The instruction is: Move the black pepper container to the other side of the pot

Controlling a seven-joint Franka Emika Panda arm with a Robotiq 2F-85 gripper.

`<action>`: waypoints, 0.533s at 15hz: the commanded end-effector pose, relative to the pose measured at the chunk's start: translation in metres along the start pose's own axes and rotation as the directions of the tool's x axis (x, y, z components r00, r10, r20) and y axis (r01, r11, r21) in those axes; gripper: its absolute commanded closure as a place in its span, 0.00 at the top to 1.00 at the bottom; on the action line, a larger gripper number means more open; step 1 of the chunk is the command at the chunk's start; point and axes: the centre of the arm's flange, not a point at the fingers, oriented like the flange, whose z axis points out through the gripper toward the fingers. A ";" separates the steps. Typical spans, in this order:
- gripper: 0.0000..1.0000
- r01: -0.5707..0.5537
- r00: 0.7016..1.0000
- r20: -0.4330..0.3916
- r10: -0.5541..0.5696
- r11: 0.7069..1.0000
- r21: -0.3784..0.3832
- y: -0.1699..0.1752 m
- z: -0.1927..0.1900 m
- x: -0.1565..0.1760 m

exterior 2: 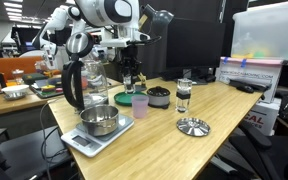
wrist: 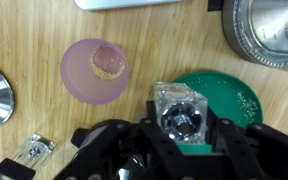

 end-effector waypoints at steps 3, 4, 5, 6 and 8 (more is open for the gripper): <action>0.18 0.025 0.997 -0.072 -0.024 1.000 0.014 -0.001 -0.063 -0.019; 0.18 0.024 0.996 -0.081 -0.024 1.000 0.009 -0.002 -0.079 -0.024; 0.18 0.024 0.995 -0.092 -0.024 1.000 0.004 -0.002 -0.092 -0.028; 0.18 0.022 0.994 -0.106 -0.023 1.000 -0.010 -0.003 -0.108 -0.032; 0.18 0.021 0.989 -0.143 -0.026 0.999 -0.035 -0.002 -0.134 -0.040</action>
